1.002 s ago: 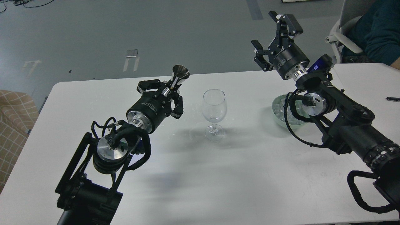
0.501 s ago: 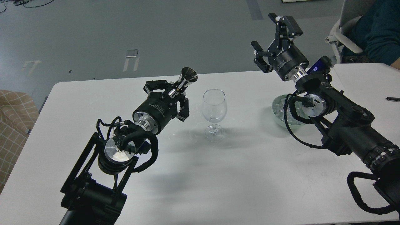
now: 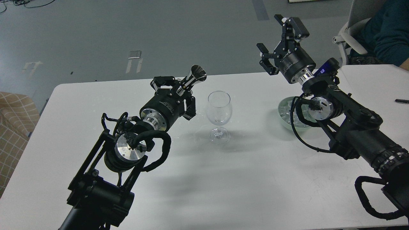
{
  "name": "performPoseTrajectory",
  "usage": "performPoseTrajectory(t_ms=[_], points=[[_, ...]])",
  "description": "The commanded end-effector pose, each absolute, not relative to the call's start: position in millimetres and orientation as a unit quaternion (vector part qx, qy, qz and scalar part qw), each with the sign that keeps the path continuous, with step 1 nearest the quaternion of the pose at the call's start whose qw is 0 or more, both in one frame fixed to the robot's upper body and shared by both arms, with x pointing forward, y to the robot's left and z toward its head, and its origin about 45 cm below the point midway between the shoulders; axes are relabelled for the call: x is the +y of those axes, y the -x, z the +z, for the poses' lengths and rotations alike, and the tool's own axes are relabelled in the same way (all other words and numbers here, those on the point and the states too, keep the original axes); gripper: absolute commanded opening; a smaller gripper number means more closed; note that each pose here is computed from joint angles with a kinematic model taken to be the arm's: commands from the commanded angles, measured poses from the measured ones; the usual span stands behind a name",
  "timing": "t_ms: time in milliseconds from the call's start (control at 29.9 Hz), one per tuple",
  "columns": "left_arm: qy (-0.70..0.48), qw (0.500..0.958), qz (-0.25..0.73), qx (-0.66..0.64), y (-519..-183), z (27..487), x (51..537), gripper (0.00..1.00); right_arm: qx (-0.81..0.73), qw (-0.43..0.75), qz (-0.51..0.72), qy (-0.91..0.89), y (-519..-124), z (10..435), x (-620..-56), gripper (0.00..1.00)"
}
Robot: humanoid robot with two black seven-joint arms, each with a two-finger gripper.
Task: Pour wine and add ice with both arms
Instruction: 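Tilt the jigger over the wine glass rim with the left gripper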
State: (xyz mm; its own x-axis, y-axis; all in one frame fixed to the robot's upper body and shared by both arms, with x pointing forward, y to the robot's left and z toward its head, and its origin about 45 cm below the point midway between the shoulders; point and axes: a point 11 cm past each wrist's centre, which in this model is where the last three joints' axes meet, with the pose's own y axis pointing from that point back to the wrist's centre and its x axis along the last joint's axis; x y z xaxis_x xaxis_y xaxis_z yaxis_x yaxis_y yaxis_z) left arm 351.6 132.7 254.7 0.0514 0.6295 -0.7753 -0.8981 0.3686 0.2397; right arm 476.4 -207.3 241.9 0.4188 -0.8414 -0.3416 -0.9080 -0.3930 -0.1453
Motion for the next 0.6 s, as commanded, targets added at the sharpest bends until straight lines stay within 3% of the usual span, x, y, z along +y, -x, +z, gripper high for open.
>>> performPoseTrajectory(t_ms=[0, 568], points=[[0.149, 0.718, 0.531, 0.424, -350, 256, 123, 0.00, 0.530, 0.154, 0.109, 0.827, -475, 239, -208, 1.00], [0.118, 0.739, 0.545, 0.378, -347, 252, 116, 0.00, 0.531, 0.154, 0.110, 0.826, -475, 237, -209, 1.00]])
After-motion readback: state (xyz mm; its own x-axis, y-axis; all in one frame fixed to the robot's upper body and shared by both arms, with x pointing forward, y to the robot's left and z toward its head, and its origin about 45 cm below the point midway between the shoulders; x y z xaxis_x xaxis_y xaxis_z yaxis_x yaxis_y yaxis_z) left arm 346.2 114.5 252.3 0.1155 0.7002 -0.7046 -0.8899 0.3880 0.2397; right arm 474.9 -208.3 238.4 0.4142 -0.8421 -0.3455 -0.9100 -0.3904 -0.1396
